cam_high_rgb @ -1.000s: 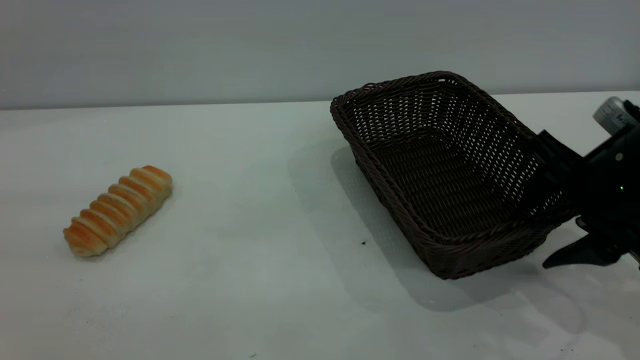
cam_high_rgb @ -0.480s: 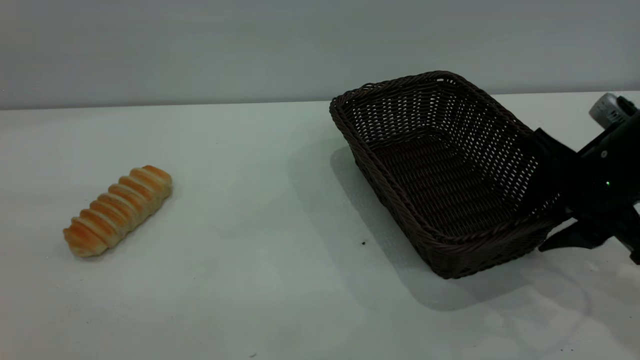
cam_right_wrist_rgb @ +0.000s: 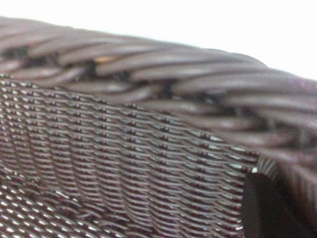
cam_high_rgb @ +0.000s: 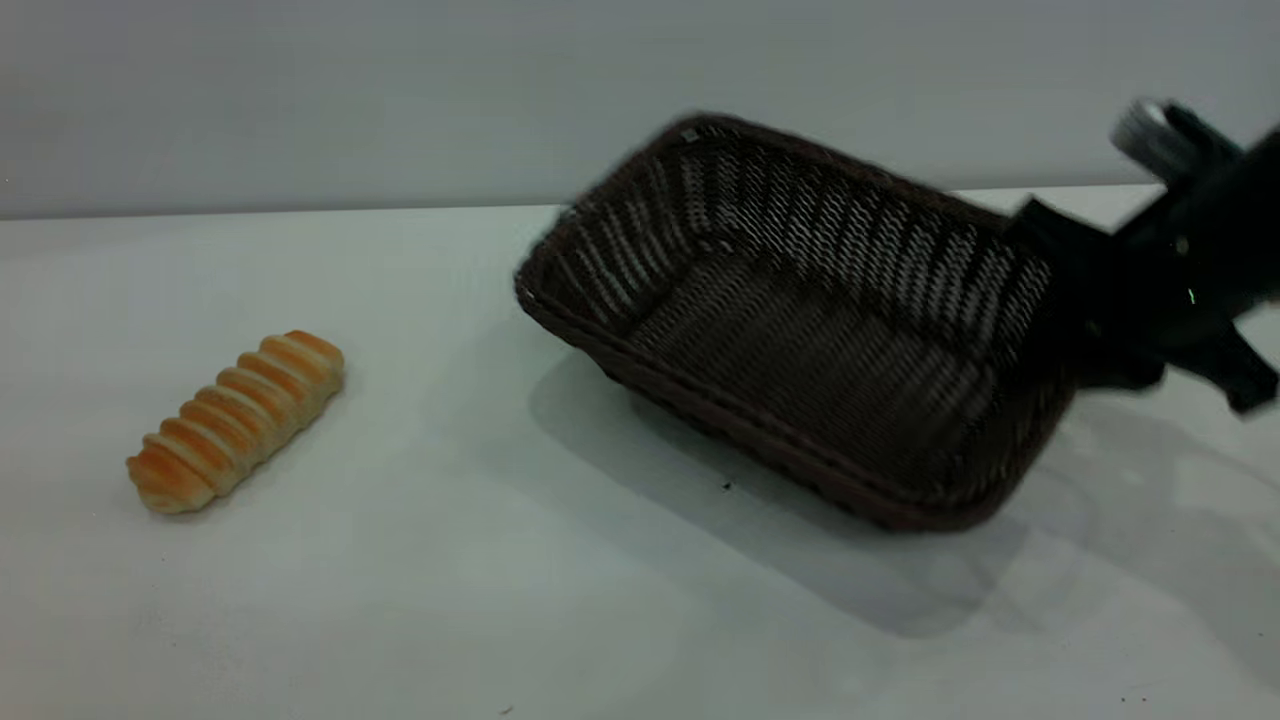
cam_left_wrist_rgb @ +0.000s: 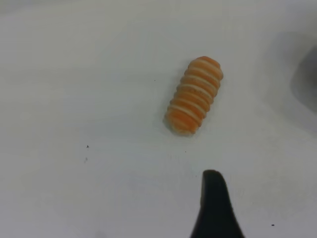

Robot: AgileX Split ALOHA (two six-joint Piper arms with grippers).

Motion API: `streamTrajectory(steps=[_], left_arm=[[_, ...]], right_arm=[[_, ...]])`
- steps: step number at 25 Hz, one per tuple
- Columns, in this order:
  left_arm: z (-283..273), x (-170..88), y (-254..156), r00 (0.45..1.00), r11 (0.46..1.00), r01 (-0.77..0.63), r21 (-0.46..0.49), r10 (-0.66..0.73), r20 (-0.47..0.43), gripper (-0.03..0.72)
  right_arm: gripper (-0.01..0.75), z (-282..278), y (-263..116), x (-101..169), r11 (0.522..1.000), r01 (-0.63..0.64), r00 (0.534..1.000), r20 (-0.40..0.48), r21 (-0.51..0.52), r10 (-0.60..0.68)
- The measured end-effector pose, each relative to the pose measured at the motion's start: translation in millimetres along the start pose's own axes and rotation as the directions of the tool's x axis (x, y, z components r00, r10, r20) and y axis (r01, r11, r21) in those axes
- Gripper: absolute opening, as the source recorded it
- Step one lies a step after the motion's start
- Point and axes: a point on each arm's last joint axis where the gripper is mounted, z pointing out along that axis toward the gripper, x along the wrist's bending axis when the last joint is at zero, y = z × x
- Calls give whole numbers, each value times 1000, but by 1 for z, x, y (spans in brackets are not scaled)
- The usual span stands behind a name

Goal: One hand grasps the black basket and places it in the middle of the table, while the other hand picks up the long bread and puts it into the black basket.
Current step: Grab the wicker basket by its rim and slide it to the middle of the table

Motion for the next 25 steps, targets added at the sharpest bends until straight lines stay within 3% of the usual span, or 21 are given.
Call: streamTrajectory(steps=[6, 10, 19, 25], left_arm=[[0, 0, 0, 1000, 1000, 0, 0, 0, 0, 538], [0, 0, 0, 1000, 1000, 0, 0, 0, 0, 538], [0, 0, 0, 1000, 1000, 0, 0, 0, 0, 538], [0, 0, 0, 1000, 1000, 0, 3, 0, 0, 538]], right_arm=[[101, 10, 21, 41, 961, 221, 967, -166, 166, -194], [101, 23, 27, 55, 906, 327, 943, -149, 269, -296], [101, 56, 29, 108, 845, 425, 905, -159, 325, -395], [116, 80, 18, 110, 818, 428, 903, -133, 384, -409]])
